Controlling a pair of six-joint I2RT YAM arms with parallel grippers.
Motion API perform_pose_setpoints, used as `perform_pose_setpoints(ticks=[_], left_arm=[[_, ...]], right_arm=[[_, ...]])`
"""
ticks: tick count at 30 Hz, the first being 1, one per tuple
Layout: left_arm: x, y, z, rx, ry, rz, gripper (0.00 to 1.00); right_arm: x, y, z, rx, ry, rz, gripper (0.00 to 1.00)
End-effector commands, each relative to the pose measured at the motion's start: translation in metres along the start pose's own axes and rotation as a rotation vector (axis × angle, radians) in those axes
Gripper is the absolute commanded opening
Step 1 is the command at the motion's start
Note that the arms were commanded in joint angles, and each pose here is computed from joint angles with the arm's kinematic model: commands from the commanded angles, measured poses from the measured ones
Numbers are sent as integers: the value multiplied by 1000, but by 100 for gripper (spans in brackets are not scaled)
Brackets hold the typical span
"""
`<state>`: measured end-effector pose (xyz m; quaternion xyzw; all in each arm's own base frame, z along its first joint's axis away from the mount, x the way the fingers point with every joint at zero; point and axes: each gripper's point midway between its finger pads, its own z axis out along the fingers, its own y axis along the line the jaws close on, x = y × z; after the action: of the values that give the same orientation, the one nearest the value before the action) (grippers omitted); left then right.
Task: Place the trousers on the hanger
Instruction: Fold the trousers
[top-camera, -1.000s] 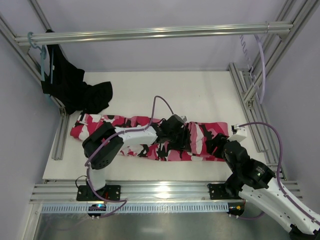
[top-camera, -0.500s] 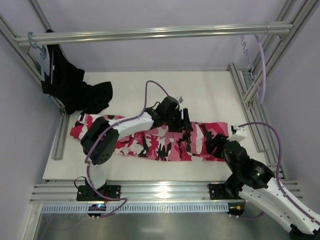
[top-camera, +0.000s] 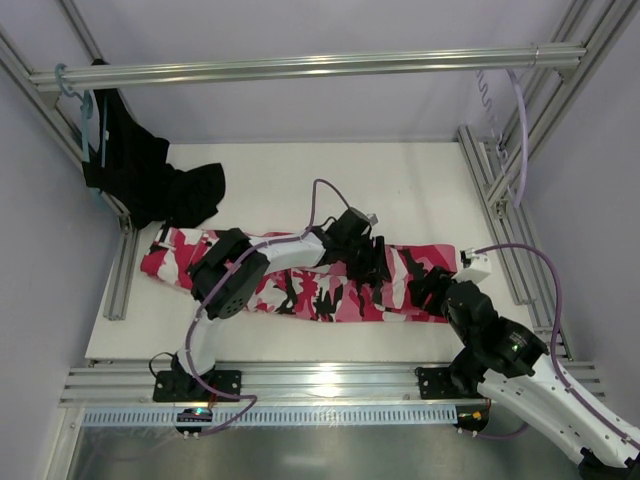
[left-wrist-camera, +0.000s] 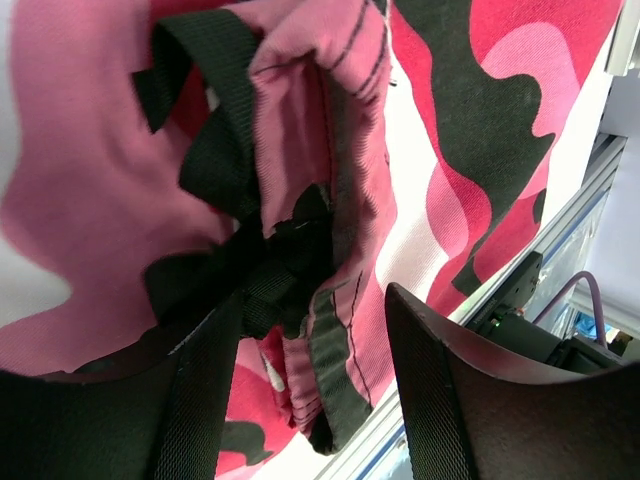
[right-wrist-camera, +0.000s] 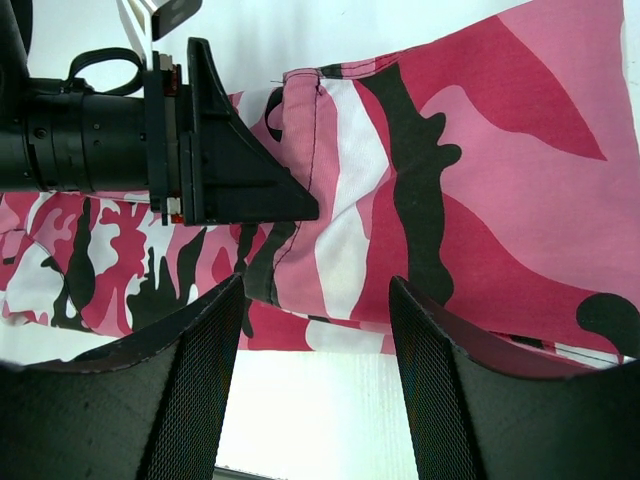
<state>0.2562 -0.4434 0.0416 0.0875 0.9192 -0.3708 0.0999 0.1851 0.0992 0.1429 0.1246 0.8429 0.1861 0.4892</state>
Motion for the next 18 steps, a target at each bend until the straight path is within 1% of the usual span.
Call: perform_pose_setpoints(ticks=[1,4,6,7,8,9,10,12,13,18], left_arm=[[0,-23,8,59,-3,24,59],[2,-23,16,62,1,6,55],[2,-26,18,73,6,4,48],[1,-28,18,76,4,0,42],[0,-31,17,82,-2,2,32],[-3,-33,14,80,-15,3,25],[-4,-35,12,80,-22,2,14],[-13,-47,2,90,-51,10,3],[-16,-51,-1,97,-55,14,0],[-35,-81,-29,141,-110,-8,0]], right_arm=[[-11,12,0,-32,-32,17,63],[-11,12,0,-33,-31,15,63],[-12,13,-1,-37,-34,18,63],[-12,12,-1,-37,-33,16,63],[-12,12,-1,-38,-35,15,63],[-12,12,-2,-41,-33,16,63],[-13,12,-3,-41,-35,17,63],[-16,13,-4,-47,-43,25,63],[-16,14,-5,-51,-44,25,63],[-21,18,-9,-64,-48,32,63]])
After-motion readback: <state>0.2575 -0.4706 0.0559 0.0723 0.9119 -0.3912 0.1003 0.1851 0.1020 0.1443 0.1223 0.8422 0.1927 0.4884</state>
